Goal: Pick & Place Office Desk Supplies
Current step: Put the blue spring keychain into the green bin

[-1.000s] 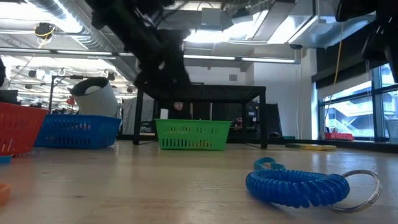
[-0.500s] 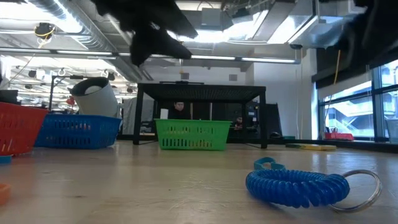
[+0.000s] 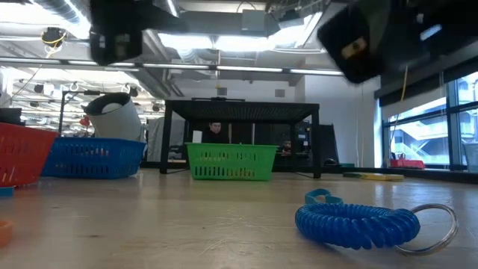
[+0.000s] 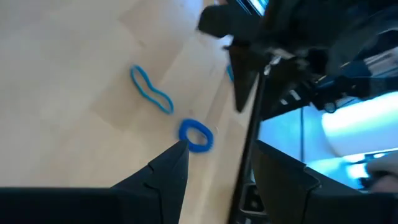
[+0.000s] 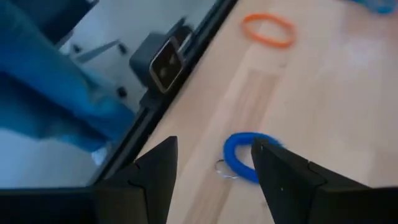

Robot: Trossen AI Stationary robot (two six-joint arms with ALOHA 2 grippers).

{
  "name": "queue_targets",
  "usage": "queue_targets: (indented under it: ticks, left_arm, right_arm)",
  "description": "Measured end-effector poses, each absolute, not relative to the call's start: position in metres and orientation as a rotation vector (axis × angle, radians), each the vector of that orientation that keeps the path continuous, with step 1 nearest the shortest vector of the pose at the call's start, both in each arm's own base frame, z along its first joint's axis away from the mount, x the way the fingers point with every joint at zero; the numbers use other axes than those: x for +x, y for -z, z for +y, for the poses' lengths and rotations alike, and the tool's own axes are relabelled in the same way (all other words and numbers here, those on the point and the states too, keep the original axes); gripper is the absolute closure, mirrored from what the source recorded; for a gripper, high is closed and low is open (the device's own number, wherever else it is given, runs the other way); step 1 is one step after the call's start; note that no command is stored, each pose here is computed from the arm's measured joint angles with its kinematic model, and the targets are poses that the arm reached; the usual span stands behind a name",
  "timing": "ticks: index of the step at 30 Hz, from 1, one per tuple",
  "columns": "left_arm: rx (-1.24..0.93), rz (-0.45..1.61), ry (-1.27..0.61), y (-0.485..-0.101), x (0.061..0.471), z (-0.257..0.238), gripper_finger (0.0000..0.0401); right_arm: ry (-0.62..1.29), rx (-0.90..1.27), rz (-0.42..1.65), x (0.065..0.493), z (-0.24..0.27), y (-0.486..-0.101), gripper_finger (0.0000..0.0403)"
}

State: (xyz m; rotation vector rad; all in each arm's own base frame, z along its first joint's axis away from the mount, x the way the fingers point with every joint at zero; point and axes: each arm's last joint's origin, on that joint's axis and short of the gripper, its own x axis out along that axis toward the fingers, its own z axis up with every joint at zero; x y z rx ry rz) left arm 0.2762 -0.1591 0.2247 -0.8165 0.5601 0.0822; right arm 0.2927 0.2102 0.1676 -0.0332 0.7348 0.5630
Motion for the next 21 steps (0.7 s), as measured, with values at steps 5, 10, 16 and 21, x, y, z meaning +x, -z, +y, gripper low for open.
queue_targets:
  ticks: [5,10,16,21]
  left_arm:
    - [-0.88,0.556,-0.088,-0.225,0.268,-0.173,0.0232]
    - [-0.89,0.514,-0.126,-0.225,0.262,-0.18,0.0232]
    - [-0.891,0.499,-0.14,-0.226,0.261,-0.181,0.0233]
    - [-0.881,0.5,-0.138,-0.226,0.261,-0.181,0.0233]
  right_arm:
    - [-0.614,-0.078,0.794,0.3,0.211,-0.137,0.0195]
    - [-0.581,-0.165,0.795,0.305,0.209,-0.12,0.0195]
    - [-0.619,-0.267,0.788,0.311,0.213,-0.109,0.0195]
    - [-0.618,-0.265,0.793,0.321,0.219,-0.101,0.0195]
